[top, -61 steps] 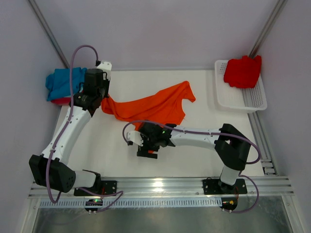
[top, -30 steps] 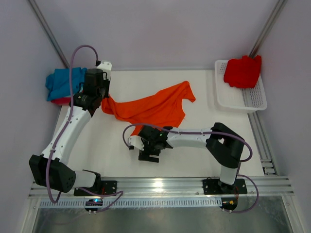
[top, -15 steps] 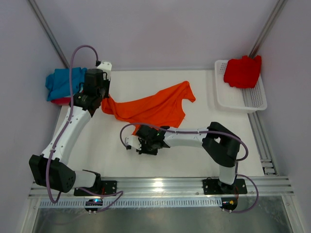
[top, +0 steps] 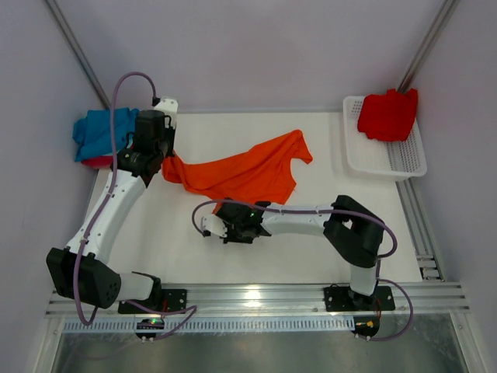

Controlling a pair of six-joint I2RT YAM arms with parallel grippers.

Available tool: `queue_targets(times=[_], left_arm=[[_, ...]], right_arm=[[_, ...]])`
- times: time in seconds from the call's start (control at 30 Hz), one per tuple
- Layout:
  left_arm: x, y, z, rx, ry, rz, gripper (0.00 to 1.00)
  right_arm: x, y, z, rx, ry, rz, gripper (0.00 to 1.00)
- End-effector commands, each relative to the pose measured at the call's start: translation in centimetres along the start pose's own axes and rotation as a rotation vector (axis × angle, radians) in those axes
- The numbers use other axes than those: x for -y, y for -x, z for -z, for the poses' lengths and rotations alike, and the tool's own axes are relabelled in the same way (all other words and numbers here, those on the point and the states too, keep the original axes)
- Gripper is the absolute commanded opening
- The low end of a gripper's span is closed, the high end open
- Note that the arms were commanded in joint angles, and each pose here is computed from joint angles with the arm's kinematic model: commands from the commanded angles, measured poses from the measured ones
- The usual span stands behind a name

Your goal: Fold and stack the t-shirts

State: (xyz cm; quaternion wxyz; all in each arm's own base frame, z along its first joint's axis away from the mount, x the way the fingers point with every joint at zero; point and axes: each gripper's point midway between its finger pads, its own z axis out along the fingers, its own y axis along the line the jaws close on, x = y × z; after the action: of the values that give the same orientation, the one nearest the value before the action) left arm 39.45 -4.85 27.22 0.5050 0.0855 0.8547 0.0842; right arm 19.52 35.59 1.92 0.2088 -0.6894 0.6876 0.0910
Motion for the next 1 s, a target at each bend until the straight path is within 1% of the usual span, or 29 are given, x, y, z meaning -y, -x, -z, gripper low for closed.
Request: queue_targets(times=[0.0, 0.07, 0.1, 0.13, 0.17, 0.2, 0.23, 0.27, 0.3, 0.33, 0.37, 0.4, 0.43, 0.5, 0.57, 0.6, 0.67, 0.77, 0.87, 0.9, 0.93, 0.97], left_arm=[[-1.9, 1.7, 1.0, 0.06, 0.079, 0.005, 0.0], [-3.3, 2.7, 1.2, 0.074, 0.145, -0.01, 0.0], [-3.8, 3.0, 1.4, 0.076, 0.172, -0.016, 0.0], [-4.4, 4.0, 1.8, 0.091, 0.195, -0.017, 0.0], [-4.8, 4.4, 1.9, 0.094, 0.216, -0.025, 0.0], [-5.7, 4.8, 2.2, 0.099, 0.26, -0.041, 0.0], [-6.2, 5.7, 2.7, 0.121, 0.279, -0.039, 0.0], [-6.6, 6.1, 3.0, 0.129, 0.295, -0.045, 0.0], [-7.1, 6.6, 3.5, 0.145, 0.318, -0.051, 0.0], [-7.5, 7.1, 3.9, 0.157, 0.329, -0.052, 0.0], [-7.7, 7.4, 4.2, 0.167, 0.336, -0.052, 0.0], [-8.0, 7.8, 4.7, 0.183, 0.344, -0.056, 0.0], [-8.1, 8.0, 5.0, 0.192, 0.349, -0.054, 0.0], [-8.4, 8.3, 5.5, 0.204, 0.358, -0.052, 0.0], [-8.8, 8.4, 5.9, 0.206, 0.378, -0.056, 0.0], [-9.0, 8.4, 6.2, 0.208, 0.388, -0.061, 0.0], [-9.7, 8.6, 6.8, 0.217, 0.42, -0.075, 0.0], [-10.2, 8.8, 7.3, 0.226, 0.439, -0.092, 0.0], [-10.5, 9.4, 7.6, 0.24, 0.456, -0.103, 0.0], [-10.6, 9.9, 7.9, 0.254, 0.458, -0.098, 0.0], [-10.7, 10.2, 8.1, 0.259, 0.454, -0.097, 0.0], [-10.4, 10.5, 8.0, 0.265, 0.437, -0.092, 0.0]], right_arm=[[6.5, 2.6, 5.7, 0.041, -0.309, 0.039, 0.03], [9.8, 3.1, 8.8, 0.049, -0.45, 0.041, 0.03], [11.8, 4.0, 11.8, 0.082, -0.536, 0.027, 0.03], [13.9, 3.7, 14.1, 0.059, -0.647, 0.011, 0.03], [15.5, 3.6, 16.2, 0.044, -0.724, 0.029, 0.03], [17.8, 3.6, 18.8, 0.058, -0.82, 0.006, 0.03], [19.4, 2.9, 21.9, 0.036, -0.922, -0.021, 0.03], [20.4, 2.5, 23.8, 0.018, -0.972, -0.015, 0.03], [22.1, 1.7, 26.2, 0.013, -1.034, -0.052, 0.03], [22.8, 1.3, 28.2, 0.017, -1.076, -0.068, 0.03], [23.6, 0.5, 30.0, -0.008, -1.125, -0.072, 0.03], [24.6, 0.4, 31.9, 0.006, -1.182, -0.095, 0.03], [25.5, -0.7, 33.8, -0.01, -1.227, -0.117, 0.03], [26.7, -1.4, 37.3, -0.028, -1.326, -0.132, 0.03], [27.8, -2.9, 40.2, -0.065, -1.408, -0.16, 0.03], [28.3, -2.9, 42.4, -0.06, -1.468, -0.156, 0.03], [29.3, -4.4, 44.9, -0.089, -1.53, -0.182, 0.03], [30.2, -5.0, 49.6, -0.072, -1.611, -0.21, 0.03], [30.6, -5.1, 51.8, -0.061, -1.656, -0.204, 0.03], [30.8, -4.8, 52.9, -0.042, -1.694, -0.208, 0.03], [30.8, -4.7, 53.7, -0.062, -1.713, -0.188, 0.03], [30.6, -4.4, 55.2, -0.041, -1.756, -0.197, 0.03]])
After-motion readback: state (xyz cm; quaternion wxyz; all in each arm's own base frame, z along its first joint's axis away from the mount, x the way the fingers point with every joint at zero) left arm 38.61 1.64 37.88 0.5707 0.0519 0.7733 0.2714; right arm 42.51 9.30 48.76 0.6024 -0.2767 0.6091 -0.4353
